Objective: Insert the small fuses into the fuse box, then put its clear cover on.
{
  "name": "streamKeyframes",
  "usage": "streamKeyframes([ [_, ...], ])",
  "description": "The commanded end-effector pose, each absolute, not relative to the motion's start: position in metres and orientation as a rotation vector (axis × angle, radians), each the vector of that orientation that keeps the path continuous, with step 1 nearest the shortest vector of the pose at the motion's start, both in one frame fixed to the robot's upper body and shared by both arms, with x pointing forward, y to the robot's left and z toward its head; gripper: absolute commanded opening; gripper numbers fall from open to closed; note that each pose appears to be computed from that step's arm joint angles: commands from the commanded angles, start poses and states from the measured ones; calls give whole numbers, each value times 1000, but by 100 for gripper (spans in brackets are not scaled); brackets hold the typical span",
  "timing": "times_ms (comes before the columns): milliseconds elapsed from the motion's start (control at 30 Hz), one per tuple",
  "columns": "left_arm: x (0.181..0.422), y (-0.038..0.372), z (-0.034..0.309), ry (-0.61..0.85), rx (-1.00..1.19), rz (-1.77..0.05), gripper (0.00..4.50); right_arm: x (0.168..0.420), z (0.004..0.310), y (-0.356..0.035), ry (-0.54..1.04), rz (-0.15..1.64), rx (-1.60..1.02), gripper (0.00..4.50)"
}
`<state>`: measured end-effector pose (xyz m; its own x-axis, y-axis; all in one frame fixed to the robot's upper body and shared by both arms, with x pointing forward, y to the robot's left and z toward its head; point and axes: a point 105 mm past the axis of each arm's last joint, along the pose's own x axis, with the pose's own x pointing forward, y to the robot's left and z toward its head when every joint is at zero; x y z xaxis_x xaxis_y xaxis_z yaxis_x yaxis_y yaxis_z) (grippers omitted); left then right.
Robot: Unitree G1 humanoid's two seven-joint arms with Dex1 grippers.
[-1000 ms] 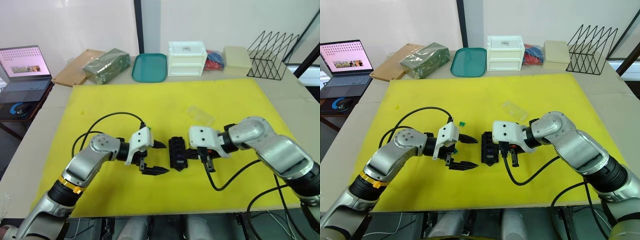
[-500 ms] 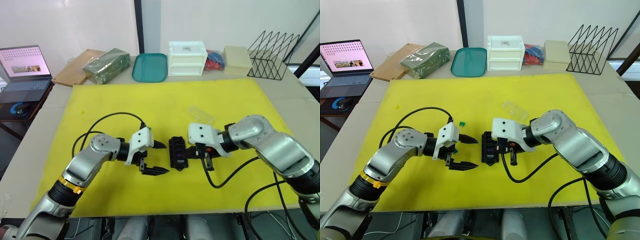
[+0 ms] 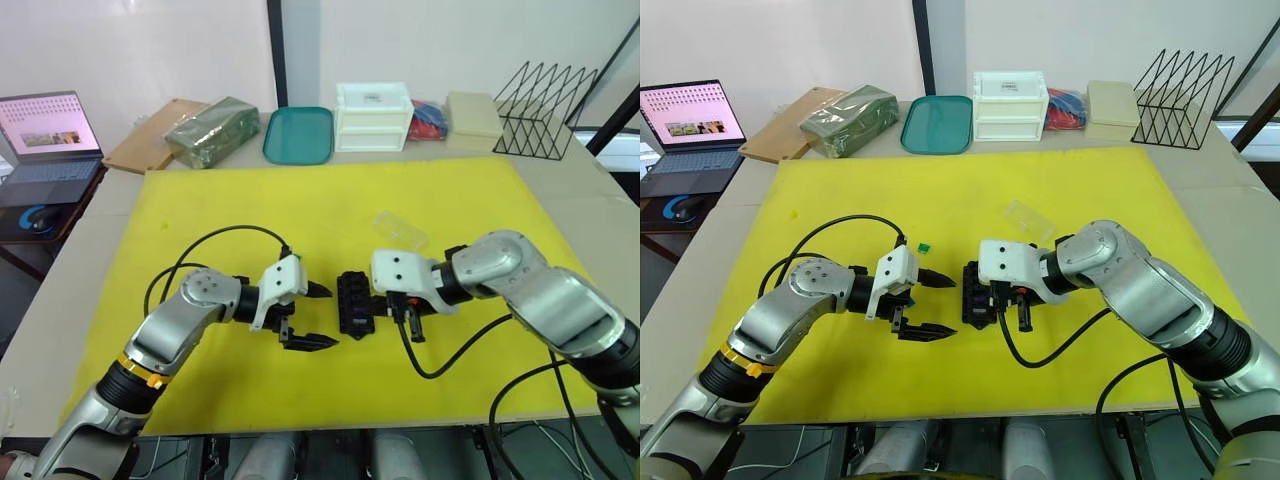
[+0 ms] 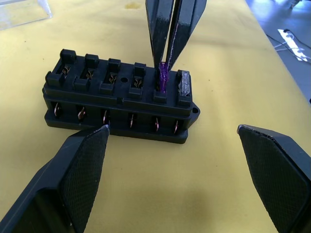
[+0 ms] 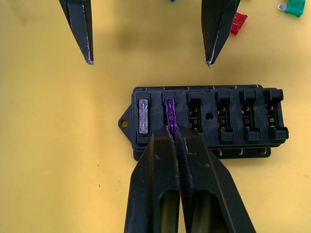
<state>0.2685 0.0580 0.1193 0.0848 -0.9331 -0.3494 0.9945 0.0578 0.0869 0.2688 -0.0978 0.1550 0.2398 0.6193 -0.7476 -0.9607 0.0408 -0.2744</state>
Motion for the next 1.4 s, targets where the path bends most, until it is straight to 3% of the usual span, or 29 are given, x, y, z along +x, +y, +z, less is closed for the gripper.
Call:
streamKeyframes([
  [33, 265, 55, 125, 182, 351, -1489, 448, 274, 157, -103, 503, 1256, -893, 24],
  [167, 266, 55, 125, 181, 350, -1489, 450, 274, 168, -100, 477, 1261, -867, 141],
  [367, 266, 57, 125, 182, 352, -1486, 450, 272, 190, -98, 428, 1282, -811, 141],
  [833, 272, 71, 131, 213, 338, -1450, 450, 267, 199, -90, 360, 1305, -746, 141],
  [1100, 281, 92, 141, 380, 108, -1426, 450, 257, 211, -94, 306, 1301, -679, 141],
  [1267, 295, 120, 172, 376, -38, -1366, 450, 251, 219, -97, 276, 1294, -651, 141],
  [1400, 295, 144, 173, 434, -64, -1312, 450, 250, 221, -99, 260, 1275, -644, 141],
])
